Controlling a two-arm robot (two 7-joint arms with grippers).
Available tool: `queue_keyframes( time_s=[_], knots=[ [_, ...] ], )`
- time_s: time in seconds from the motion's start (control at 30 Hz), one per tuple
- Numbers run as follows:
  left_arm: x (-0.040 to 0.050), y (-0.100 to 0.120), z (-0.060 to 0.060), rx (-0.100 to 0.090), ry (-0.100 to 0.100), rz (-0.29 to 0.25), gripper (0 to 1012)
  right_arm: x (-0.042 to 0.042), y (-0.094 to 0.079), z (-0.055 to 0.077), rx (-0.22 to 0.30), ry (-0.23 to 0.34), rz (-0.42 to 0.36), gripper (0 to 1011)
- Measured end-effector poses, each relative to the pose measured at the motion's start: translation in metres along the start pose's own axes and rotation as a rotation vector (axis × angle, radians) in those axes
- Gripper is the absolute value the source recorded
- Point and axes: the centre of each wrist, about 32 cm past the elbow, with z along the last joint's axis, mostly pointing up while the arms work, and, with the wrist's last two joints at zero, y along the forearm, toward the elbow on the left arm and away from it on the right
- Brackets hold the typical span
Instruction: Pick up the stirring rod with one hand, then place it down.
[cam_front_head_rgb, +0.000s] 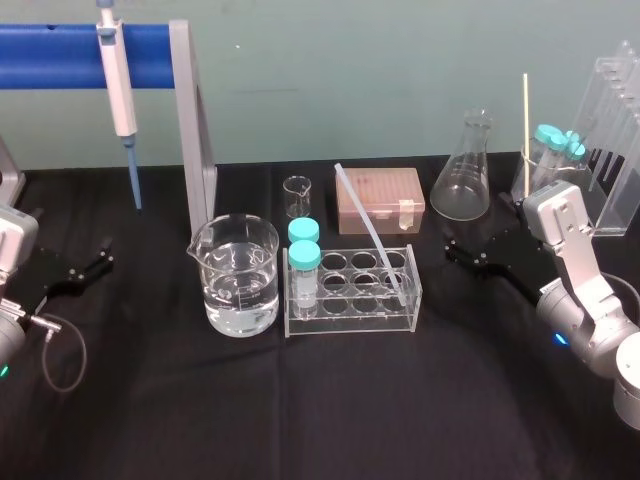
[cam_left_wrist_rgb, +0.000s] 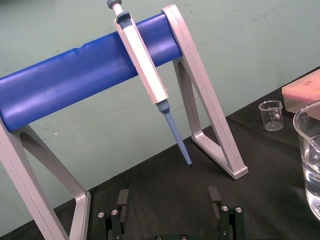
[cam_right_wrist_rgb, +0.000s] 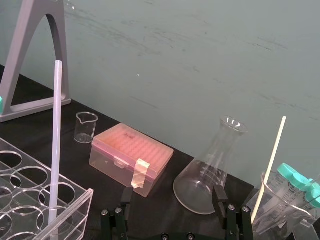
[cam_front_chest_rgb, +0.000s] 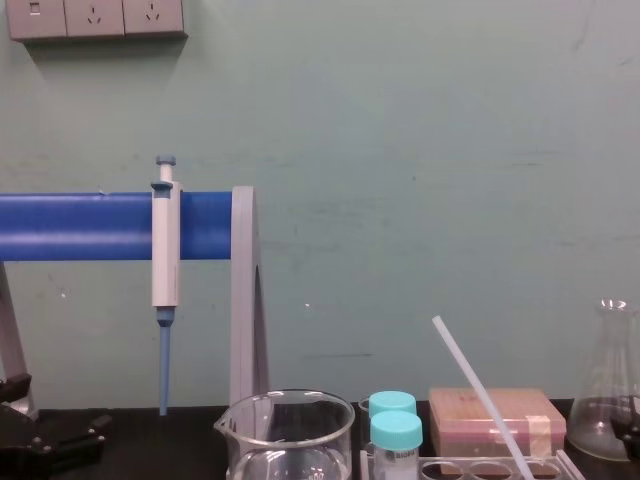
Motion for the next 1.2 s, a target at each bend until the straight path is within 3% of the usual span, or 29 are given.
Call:
queue_keyframes(
  time_s=[1.2],
  knots=[
    [0.0000,0.0000,0.0000,0.000,0.000,0.000,1000,0.0000,0.0000,0.0000,0.000,0.000,0.000,1000]
  ],
)
